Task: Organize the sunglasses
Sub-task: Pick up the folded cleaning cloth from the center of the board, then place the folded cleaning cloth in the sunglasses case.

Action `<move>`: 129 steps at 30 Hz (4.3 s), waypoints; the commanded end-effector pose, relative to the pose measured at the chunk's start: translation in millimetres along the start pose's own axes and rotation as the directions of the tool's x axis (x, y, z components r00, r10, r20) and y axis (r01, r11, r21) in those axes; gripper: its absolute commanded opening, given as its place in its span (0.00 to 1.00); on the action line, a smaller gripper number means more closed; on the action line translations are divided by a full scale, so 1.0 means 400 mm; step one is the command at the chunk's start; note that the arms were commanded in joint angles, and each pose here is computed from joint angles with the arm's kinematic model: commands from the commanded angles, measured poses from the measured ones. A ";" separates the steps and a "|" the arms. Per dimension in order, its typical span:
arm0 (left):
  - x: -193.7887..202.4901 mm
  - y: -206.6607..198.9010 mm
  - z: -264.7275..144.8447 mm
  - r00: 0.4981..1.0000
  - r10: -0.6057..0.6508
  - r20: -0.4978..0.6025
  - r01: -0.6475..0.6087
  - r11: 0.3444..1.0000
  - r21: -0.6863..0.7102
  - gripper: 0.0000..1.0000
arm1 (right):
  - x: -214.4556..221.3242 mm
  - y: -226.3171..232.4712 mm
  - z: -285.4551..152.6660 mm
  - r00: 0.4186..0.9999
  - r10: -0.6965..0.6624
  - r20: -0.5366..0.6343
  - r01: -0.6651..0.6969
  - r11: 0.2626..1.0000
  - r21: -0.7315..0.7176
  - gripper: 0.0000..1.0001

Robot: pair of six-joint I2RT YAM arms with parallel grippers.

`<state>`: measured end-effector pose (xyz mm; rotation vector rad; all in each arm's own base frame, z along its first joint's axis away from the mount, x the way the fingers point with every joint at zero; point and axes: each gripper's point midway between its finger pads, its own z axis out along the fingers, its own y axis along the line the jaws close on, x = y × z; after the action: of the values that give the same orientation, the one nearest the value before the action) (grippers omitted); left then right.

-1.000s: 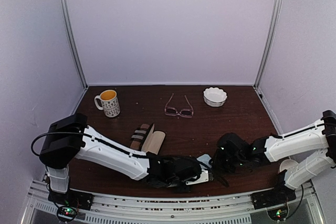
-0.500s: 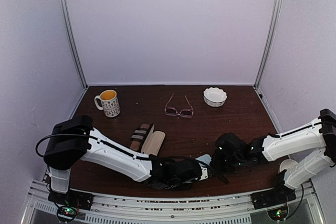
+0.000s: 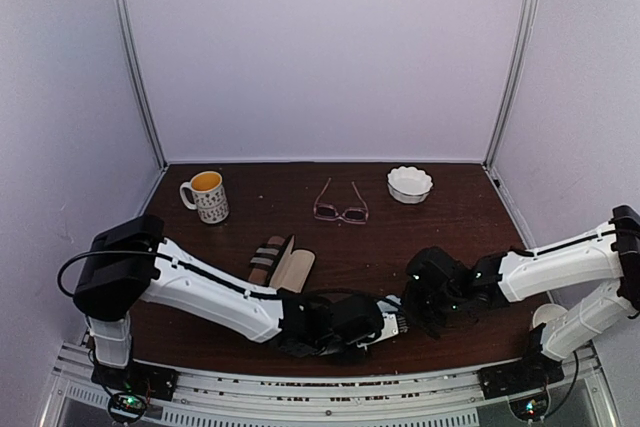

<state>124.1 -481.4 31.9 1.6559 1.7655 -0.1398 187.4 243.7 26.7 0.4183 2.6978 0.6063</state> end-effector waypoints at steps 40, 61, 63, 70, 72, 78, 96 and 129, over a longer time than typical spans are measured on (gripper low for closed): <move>-0.034 0.088 -0.134 0.977 -0.209 0.036 0.210 0.976 -0.055 0.00 | -0.055 0.149 -0.126 0.995 -0.097 -0.004 0.097 0.993 -0.060 0.00; -0.023 0.102 -0.149 0.929 -0.363 0.074 0.363 0.932 0.014 0.00 | -0.069 0.254 -0.040 0.982 -0.169 -0.083 0.168 0.986 -0.023 0.00; -0.004 0.111 -0.147 0.915 -0.397 0.073 0.396 0.918 0.030 0.00 | -0.073 0.259 -0.027 0.980 -0.177 -0.092 0.177 0.984 -0.006 0.00; 0.051 0.130 -0.138 0.881 -0.470 0.060 0.467 0.883 0.056 0.00 | -0.080 0.287 0.027 0.971 -0.198 -0.137 0.205 0.978 0.034 0.00; 0.063 0.131 -0.134 0.874 -0.483 0.056 0.480 0.875 0.061 0.00 | -0.085 0.294 0.041 0.967 -0.207 -0.151 0.218 0.974 0.056 0.00; 0.102 0.154 -0.131 0.847 -0.530 0.050 0.528 0.848 0.049 0.00 | -0.102 0.330 0.069 0.962 -0.213 -0.171 0.225 0.973 0.054 0.00; 0.158 0.195 -0.134 0.802 -0.596 0.052 0.594 0.803 0.040 0.00 | -0.139 0.394 0.121 0.957 -0.196 -0.212 0.209 0.977 0.040 0.00; 0.249 0.278 -0.132 0.735 -0.678 0.022 0.678 0.734 -0.046 0.00 | -0.193 0.471 0.194 0.962 -0.149 -0.229 0.151 0.989 -0.012 0.00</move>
<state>206.9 -354.8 51.7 0.9222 2.2849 -0.4251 316.8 402.0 65.2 0.1465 2.9301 0.6216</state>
